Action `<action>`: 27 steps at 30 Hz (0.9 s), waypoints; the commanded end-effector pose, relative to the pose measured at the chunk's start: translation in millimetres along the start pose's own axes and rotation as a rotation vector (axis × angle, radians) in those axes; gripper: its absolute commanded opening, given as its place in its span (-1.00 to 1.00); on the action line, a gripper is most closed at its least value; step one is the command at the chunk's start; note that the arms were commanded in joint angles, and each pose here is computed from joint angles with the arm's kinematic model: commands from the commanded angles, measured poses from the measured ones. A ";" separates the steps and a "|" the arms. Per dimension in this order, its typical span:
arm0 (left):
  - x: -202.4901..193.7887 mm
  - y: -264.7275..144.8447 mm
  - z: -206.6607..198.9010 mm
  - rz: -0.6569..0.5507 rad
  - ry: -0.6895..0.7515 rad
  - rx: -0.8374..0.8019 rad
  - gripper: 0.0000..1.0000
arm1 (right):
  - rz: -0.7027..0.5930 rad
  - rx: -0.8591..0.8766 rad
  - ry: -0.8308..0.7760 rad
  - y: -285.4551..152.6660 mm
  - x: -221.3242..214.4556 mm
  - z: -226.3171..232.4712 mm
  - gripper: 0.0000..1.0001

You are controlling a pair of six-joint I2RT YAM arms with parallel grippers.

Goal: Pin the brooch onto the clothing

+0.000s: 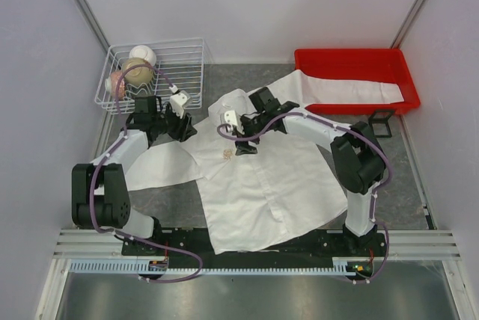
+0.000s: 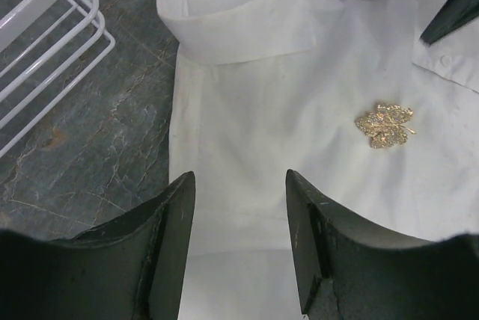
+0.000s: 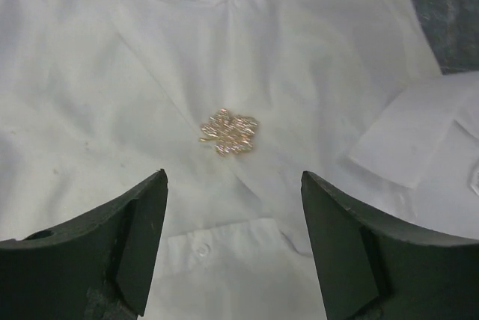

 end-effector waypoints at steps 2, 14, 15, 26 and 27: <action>10.6 10.8 12.9 0.037 -0.005 0.070 0.20 | 0.001 -0.092 0.115 -48.9 4.5 -56.6 0.60; 6.3 25.1 15.5 0.071 0.010 0.049 0.21 | 0.073 -0.435 0.372 -46.6 -43.6 -165.3 0.51; 6.4 24.8 16.2 0.070 0.000 0.057 0.20 | 0.073 -0.456 0.368 -45.7 -46.1 -170.0 0.51; 8.7 11.1 8.9 0.039 -0.057 0.089 0.18 | 0.106 -0.583 0.086 -8.8 -65.6 -196.7 0.54; 8.5 10.0 8.6 0.038 -0.060 0.091 0.18 | 0.113 -0.574 0.058 -3.4 -68.8 -195.6 0.54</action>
Point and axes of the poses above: each gripper's point midway between its finger pads, its own y axis out along the fingers, its own z axis along the line the jaws close on, x = y × z, the point moved 9 cm from there along -y, back along the fingers, and after that the axes turned 10 degrees about -y, right-handed, at the moved point
